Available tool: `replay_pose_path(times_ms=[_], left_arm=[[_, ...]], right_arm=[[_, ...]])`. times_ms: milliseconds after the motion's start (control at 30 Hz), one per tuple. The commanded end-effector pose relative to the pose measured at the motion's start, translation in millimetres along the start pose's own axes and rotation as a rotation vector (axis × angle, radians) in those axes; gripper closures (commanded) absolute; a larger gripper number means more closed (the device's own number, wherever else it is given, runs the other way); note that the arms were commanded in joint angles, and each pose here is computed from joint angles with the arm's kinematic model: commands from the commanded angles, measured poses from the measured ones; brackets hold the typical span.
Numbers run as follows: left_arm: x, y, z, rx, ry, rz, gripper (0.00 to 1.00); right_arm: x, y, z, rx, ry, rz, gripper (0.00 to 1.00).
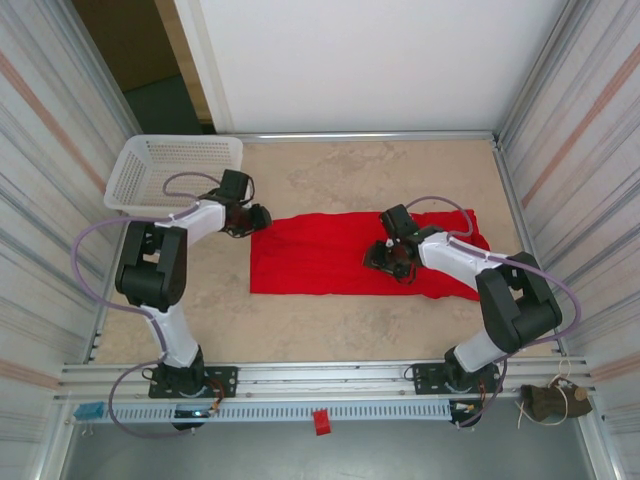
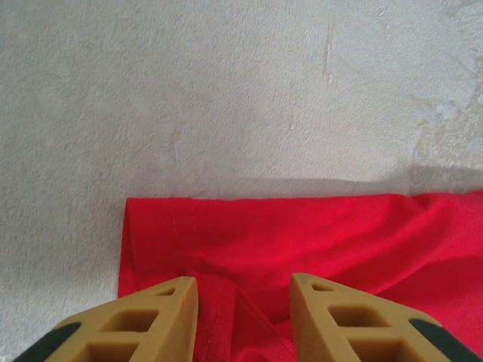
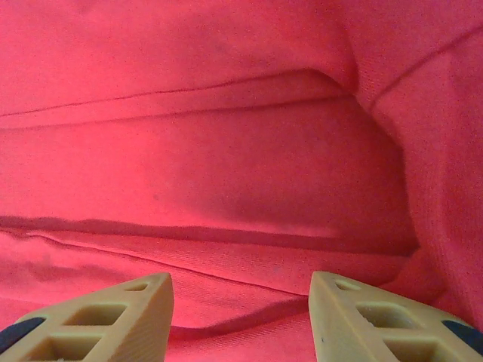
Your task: Fold the inside-out t-shirt
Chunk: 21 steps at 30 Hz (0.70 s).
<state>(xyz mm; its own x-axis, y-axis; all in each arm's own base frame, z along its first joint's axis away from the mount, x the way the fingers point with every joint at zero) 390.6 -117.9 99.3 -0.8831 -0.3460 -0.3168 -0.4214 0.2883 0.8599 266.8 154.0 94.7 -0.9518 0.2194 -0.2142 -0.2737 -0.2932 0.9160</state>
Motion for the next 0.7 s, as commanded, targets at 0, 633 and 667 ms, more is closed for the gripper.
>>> replay_pose_path(times_ms=[0,633,667], left_arm=[[11,12,10,-0.051,0.038,-0.026,0.61],[2,-2,-1,-0.014,0.025,-0.032,0.99],[-2,-1,-2,-0.013,0.019,-0.042,1.00]], right_arm=[[3,0,2,-0.017,-0.027,-0.004,0.51],[12,-21,-14,0.069,-0.083,0.026,0.53],[13,-22,-16,0.075,-0.087,0.028,0.53]])
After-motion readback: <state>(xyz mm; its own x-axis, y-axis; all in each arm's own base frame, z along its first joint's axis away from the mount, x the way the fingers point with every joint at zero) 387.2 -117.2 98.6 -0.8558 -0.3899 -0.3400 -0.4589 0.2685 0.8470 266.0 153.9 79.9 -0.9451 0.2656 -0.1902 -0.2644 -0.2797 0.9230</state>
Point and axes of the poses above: each hand's point on the last joint's axis, 136 mm out from that joint toward the fingers, its own y axis back along the fingers, its own z axis along the line the jaws close on, x = y × z, the point moved 6 cm from there along y, back along the fingers, and after that the axes turned 4 degrees about y, right-handed, at the moved point
